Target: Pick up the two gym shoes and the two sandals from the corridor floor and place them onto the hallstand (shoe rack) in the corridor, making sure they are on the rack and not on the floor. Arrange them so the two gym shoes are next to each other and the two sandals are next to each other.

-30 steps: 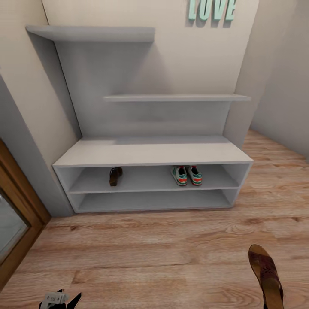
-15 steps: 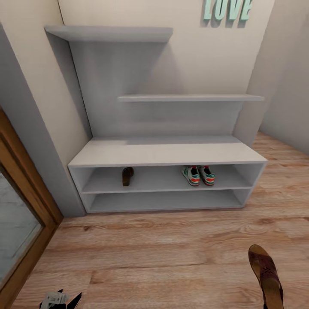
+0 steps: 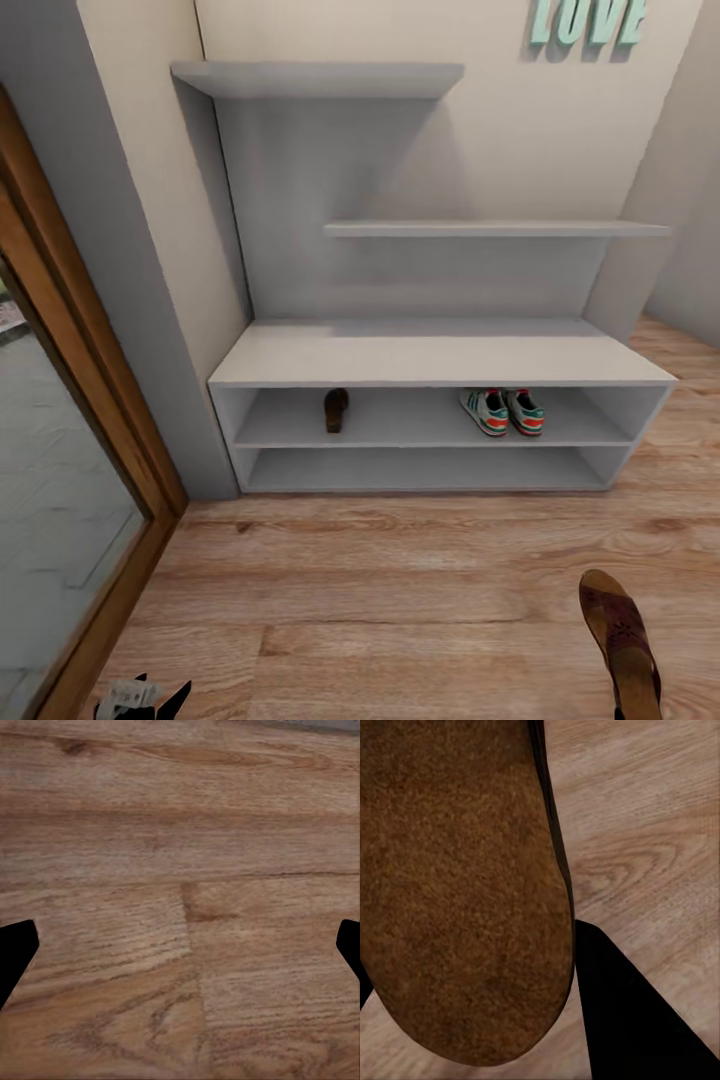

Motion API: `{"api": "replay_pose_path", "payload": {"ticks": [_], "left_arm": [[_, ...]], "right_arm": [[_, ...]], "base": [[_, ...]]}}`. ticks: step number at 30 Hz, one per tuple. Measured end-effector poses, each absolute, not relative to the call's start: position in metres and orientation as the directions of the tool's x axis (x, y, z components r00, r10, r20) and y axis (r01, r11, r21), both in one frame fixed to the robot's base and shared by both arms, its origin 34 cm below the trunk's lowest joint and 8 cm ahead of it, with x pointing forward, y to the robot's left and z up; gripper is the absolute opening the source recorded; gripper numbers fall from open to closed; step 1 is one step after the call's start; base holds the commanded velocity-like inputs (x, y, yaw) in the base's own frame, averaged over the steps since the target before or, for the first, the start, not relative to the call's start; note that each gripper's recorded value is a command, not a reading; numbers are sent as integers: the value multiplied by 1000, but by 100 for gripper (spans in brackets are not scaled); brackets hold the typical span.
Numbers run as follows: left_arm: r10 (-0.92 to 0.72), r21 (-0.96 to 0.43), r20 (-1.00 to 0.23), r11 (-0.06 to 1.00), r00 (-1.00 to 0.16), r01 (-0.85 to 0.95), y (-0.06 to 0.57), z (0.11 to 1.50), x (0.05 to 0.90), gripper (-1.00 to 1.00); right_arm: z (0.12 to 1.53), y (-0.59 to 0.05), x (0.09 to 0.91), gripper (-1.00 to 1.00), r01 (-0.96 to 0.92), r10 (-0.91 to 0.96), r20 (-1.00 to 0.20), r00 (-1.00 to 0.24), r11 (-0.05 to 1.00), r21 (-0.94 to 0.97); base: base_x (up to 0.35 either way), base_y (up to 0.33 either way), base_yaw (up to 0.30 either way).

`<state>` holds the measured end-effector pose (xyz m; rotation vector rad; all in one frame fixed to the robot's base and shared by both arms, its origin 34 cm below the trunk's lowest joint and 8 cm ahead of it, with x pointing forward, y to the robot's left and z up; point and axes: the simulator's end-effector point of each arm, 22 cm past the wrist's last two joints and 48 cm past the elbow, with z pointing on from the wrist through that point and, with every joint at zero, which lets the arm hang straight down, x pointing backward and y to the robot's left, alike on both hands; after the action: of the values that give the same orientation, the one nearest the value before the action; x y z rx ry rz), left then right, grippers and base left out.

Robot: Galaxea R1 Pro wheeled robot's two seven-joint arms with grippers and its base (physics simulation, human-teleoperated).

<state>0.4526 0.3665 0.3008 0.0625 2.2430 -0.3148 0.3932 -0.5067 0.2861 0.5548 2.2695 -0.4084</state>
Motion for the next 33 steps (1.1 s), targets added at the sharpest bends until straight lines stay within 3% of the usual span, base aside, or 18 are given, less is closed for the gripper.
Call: {"api": "replay_pose_path", "payload": {"ticks": [13, 15, 17, 25, 33], "left_arm": [[-58, -213, -770, 962, -635, 171, 363, 303, 453, 100], [-58, -247, -770, 945, -636, 214, 351, 306, 450, 100], [-65, -380, -770, 846, -634, 374, 308, 324, 438, 100], [-147, -450, -786, 801, -600, 394, 303, 345, 438, 100], [-146, -452, -785, 800, -603, 394, 303, 344, 436, 100]], "right_arm": [[288, -507, 395, -100, 509, 267, -740, -618, 852, -118], [288, -507, 396, -100, 508, 266, -741, -617, 853, -117], [284, -496, 396, -100, 495, 267, -734, -625, 863, -107], [269, -330, 448, -100, 160, 85, -710, -699, 986, -40], [285, -266, 506, -100, 168, 111, -641, -760, 985, -28]], "base": [[0, 31, 0], [0, 0, 0], [0, 0, 0], [0, 0, 0], [0, 0, 0]]}}
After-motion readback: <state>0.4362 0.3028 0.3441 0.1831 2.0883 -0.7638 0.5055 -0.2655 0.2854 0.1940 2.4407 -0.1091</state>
